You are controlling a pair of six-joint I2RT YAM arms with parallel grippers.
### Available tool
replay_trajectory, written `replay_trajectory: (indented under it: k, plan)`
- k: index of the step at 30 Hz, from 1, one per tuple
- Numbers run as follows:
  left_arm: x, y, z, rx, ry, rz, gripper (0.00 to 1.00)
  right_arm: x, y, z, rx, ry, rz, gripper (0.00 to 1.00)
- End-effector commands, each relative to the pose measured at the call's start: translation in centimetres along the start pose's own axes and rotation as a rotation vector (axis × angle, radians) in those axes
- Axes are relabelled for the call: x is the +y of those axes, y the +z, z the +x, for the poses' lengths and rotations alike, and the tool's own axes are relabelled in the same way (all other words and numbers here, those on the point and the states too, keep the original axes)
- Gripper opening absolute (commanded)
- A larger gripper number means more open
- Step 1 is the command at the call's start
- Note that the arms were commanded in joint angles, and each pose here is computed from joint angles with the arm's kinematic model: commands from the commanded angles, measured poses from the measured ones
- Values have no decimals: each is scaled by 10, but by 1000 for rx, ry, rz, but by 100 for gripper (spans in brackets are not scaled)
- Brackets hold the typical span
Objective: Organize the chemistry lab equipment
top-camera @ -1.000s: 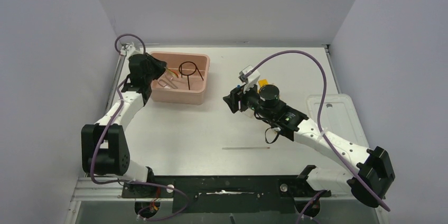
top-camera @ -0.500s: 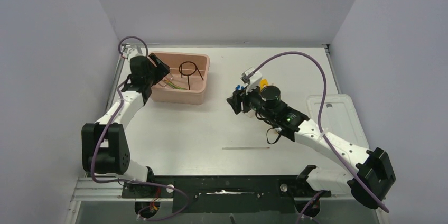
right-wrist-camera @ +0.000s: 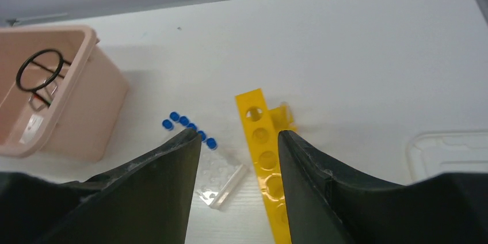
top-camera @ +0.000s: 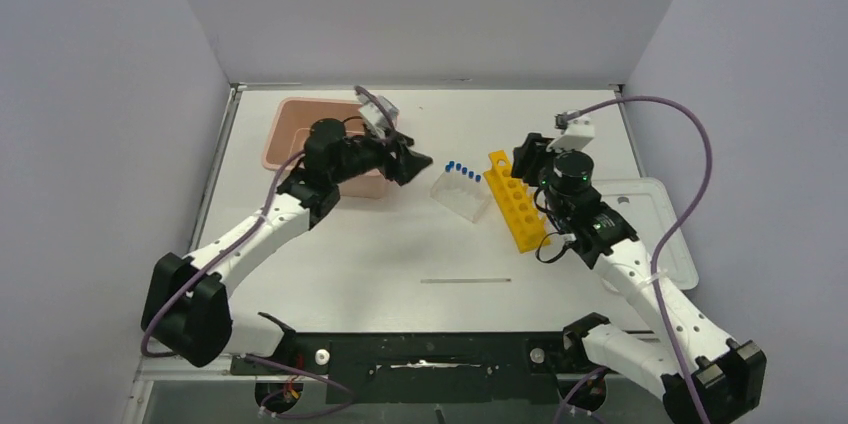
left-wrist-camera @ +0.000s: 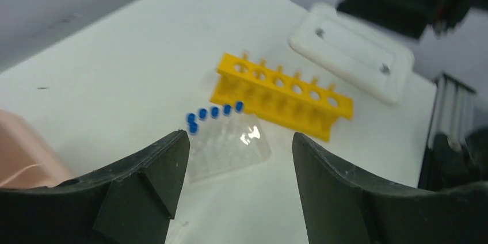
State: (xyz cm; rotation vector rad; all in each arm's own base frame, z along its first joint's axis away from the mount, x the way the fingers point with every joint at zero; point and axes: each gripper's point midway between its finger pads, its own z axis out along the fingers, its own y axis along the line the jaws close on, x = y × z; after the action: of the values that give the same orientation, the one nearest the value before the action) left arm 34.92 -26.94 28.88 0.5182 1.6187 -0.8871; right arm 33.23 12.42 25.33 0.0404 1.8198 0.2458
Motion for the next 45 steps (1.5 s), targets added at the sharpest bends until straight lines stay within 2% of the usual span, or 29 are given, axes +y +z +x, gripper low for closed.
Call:
replay_trajectory:
  k: [1,6,12,17,25,29,34,45]
  plan:
    - [-76,11,60,178,262,407,66,-37,-24,-47,-141,111,122,52]
    - [-111,17,129,360,381,511,63,-51,-41,-52,-149,95,153,52]
    - [-113,29,210,625,375,536,62,-49,-40,-42,-113,102,135,53]
    - [-115,34,256,781,388,532,61,-49,-38,-33,-89,94,130,53]
    - [-154,30,263,744,387,639,61,-52,-34,-22,-59,85,136,53]
    - [-162,24,278,789,397,659,62,-53,-34,-20,-57,84,139,53]
    - [-165,20,297,850,337,672,62,-52,-33,-20,-56,84,135,53]
    - [-169,2,327,964,358,680,58,-54,-32,-18,-50,81,139,53]
